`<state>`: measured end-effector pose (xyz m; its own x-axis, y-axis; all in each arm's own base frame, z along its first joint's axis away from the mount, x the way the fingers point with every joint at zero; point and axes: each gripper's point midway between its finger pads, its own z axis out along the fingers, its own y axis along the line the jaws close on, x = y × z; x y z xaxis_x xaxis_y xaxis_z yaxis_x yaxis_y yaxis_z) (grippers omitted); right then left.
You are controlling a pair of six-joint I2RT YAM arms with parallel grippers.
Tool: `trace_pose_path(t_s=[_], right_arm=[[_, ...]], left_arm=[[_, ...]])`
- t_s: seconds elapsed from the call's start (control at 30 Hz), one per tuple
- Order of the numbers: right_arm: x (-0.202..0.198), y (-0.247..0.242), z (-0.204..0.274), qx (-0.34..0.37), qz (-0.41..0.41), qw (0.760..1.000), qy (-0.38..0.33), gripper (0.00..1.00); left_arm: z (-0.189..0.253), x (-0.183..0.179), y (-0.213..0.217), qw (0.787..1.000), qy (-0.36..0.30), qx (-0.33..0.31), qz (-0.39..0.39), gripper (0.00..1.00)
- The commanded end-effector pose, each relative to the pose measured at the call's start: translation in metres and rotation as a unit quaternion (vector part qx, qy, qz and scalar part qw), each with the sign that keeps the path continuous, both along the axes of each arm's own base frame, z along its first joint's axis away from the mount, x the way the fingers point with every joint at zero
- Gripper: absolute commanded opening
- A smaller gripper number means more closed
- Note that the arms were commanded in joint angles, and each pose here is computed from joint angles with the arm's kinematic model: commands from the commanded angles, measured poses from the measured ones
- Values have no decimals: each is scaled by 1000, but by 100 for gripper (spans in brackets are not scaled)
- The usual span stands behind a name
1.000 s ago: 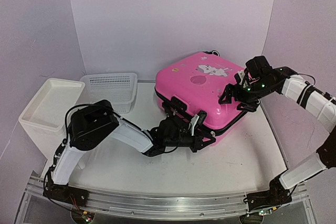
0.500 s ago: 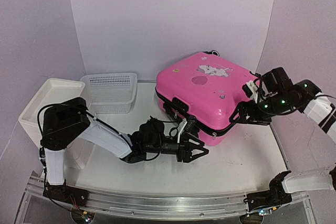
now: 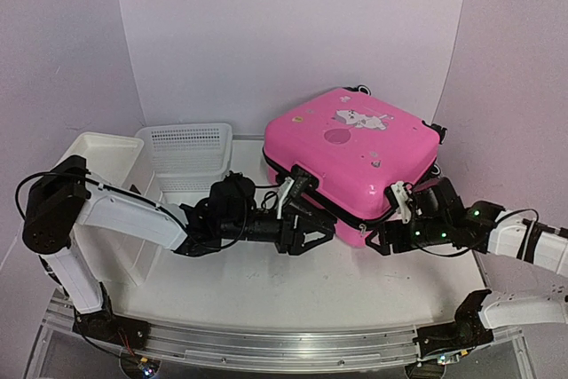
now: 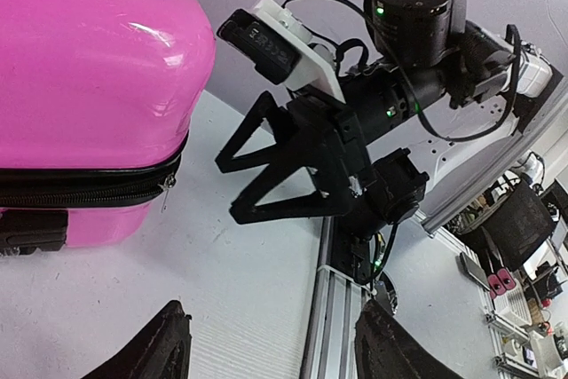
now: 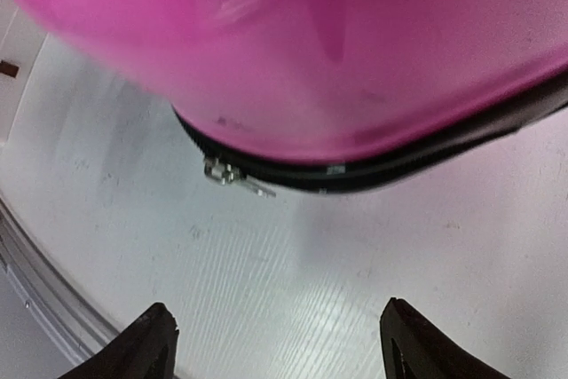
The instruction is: Open, take out, and arrange the luggage
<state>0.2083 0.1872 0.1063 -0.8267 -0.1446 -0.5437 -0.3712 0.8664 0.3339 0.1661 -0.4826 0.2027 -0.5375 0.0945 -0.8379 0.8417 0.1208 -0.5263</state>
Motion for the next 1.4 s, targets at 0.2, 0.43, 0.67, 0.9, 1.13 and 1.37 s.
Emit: trace_pose_path(t_s=[0.2,0.43,0.67,0.9,1.13,1.37], right_arm=[[48,15,33,99,-66,974,-194,62],[47,8,26,76,-105,967,-220,57],[49,7,17,10,-143,959,-244,62],[57,21,19,-37,-149,949,-275,62],[63,27,28,-40,-171,941,-289,46],[63,19,32,-36,-200,938,-280,18]], left_arm=[[11,-6,40,999,7,4,43,64],[13,-7,63,998,-10,5,67,64],[16,-2,75,995,-26,7,95,65],[15,1,85,993,-23,15,115,65],[19,4,95,990,-23,14,135,66],[13,8,98,988,-13,23,150,66]])
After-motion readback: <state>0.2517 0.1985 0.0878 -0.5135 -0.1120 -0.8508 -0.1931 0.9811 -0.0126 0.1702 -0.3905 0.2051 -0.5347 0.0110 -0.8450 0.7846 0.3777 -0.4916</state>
